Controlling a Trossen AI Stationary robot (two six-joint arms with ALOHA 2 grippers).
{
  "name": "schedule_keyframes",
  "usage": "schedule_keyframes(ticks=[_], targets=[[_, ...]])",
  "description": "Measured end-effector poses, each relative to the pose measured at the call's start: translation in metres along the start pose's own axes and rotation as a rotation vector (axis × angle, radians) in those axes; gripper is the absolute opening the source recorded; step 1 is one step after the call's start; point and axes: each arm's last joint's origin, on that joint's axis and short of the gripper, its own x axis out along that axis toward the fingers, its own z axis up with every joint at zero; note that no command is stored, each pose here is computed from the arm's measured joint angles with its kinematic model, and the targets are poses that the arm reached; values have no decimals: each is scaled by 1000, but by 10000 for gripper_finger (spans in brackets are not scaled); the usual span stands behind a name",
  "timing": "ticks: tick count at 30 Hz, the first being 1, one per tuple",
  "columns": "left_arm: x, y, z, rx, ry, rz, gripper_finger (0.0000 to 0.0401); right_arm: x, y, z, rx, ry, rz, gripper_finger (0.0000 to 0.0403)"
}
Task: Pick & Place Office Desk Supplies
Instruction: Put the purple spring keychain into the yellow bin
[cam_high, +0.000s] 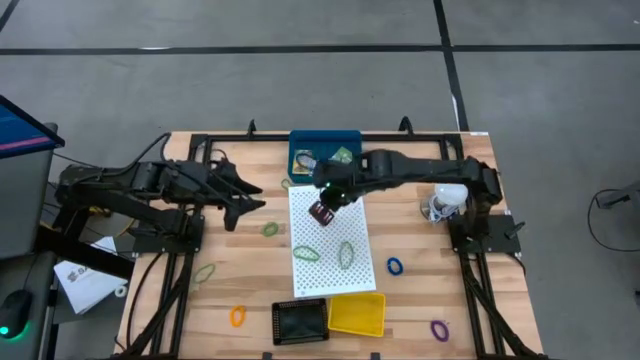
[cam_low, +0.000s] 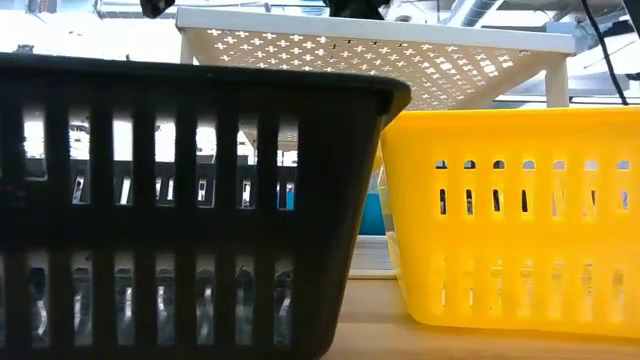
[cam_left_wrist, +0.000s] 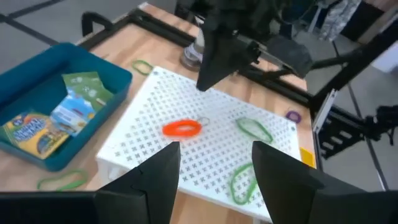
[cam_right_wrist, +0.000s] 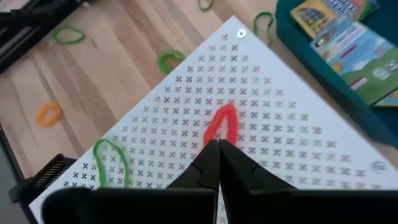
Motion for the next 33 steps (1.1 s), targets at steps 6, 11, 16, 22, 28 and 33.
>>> schedule_keyframes(ticks=[6,11,16,22,28,33], targets=[[16,-5,-4,0,48,14,195,33,6,-3,15,38,57,0],[25,-7,-7,1,80,21,195,39,11,-10,4,69,81,0],[27,-15,-17,-16,176,-34,195,7,16,-22,5,48,54,0],[20,-46,-40,-2,305,-156,192,-39,21,-52,-21,33,-55,0],[23,-87,-73,95,454,-303,151,-71,20,-86,-27,55,-100,0],[40,-121,-101,153,537,-433,81,-91,6,-118,93,46,-74,0]])
